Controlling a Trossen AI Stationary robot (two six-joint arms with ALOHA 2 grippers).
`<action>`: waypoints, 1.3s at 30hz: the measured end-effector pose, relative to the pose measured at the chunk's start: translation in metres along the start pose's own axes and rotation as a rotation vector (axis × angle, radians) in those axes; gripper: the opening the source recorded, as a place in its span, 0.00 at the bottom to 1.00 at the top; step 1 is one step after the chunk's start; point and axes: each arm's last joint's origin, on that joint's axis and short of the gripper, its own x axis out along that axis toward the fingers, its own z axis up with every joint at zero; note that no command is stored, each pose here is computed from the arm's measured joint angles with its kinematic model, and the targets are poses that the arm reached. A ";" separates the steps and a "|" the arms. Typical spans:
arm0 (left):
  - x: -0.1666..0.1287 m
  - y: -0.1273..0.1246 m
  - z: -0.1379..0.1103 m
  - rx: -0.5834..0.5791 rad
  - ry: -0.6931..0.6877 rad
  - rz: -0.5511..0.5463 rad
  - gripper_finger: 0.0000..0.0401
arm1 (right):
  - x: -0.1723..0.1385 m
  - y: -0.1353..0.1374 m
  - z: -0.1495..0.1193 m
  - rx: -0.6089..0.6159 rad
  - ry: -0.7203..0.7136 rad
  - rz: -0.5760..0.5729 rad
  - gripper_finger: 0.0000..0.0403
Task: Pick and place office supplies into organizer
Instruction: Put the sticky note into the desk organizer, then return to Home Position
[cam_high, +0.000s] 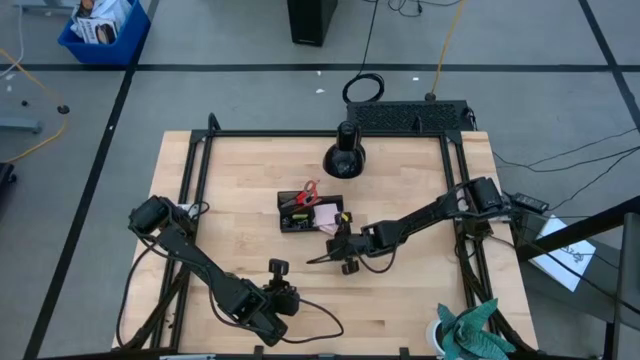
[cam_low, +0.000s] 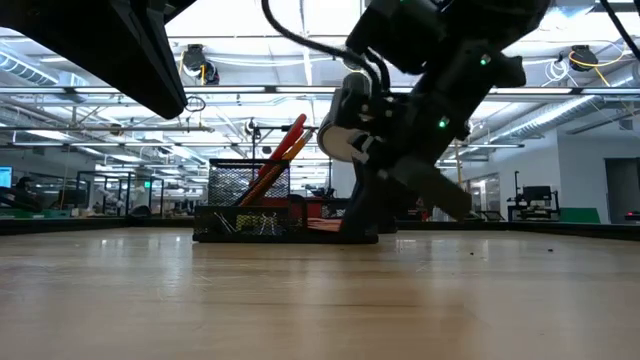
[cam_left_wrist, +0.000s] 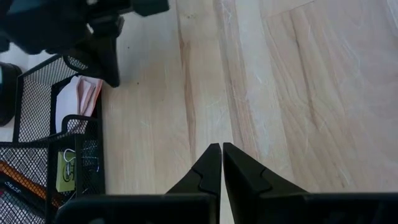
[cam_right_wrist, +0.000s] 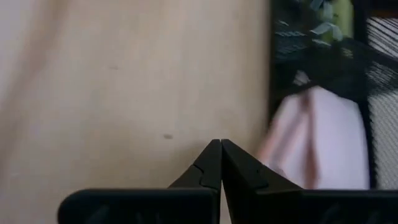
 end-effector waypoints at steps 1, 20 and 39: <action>0.000 0.000 0.000 0.000 0.000 0.000 0.06 | 0.001 -0.002 -0.001 0.008 0.007 -0.023 0.00; 0.000 0.000 0.000 -0.003 -0.001 0.000 0.06 | -0.003 -0.002 0.008 0.058 -0.068 -0.075 0.00; -0.038 0.003 0.002 0.265 -0.157 0.184 0.06 | -0.113 -0.007 0.036 -0.085 -0.305 0.017 0.00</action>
